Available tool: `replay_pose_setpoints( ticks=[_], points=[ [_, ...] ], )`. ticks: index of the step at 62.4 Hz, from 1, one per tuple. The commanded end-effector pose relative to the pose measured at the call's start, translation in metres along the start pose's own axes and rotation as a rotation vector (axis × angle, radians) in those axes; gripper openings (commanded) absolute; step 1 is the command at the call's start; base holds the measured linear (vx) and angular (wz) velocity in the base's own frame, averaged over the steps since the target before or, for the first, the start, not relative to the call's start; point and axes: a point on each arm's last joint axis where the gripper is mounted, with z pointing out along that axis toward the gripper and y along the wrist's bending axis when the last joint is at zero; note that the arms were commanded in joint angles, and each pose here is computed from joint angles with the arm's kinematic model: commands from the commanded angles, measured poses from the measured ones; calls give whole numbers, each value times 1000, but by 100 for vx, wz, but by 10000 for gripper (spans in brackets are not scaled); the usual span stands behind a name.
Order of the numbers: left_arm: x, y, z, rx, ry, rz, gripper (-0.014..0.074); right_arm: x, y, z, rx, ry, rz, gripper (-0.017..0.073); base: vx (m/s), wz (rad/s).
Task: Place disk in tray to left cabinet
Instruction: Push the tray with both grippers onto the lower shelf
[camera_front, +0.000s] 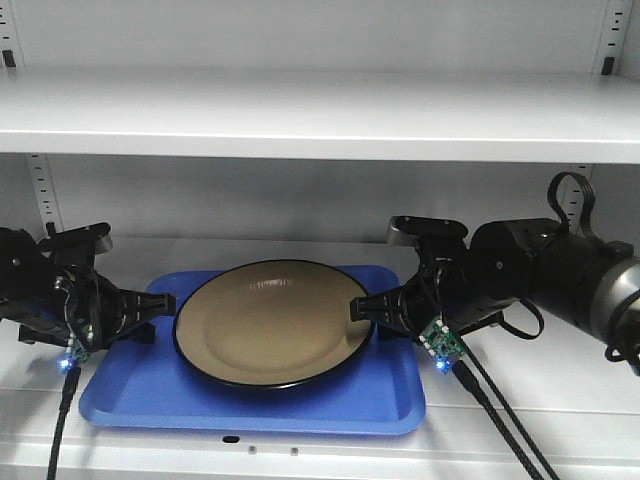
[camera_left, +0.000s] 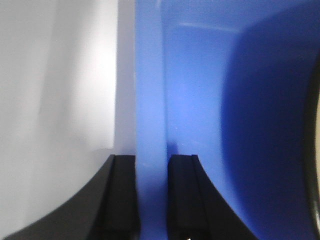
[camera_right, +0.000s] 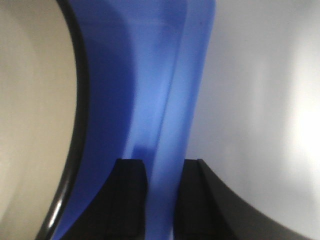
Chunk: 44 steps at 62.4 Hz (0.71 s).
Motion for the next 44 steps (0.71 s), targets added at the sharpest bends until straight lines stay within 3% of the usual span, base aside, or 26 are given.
replay_pose_setpoints(
  ticks=[1, 13, 32, 44],
  points=[
    [-25, -4, -22, 0, -193, 47, 41, -24, -1, -32, 33, -182, -101, 41, 0, 0],
    [-24, -3, -14, -4, -190, 57, 139, -27, -3, -33, 72, -204, -155, 148, 0, 0],
    [-31, -3, -18, -1, -267, 63, 365, -29, -7, -33, 113, -222, -207, 428, 0, 0],
    [-34, -4, -24, 1, -301, 65, 412, -28, -7, -37, 117, -213, -207, 486, 0, 0]
  ],
)
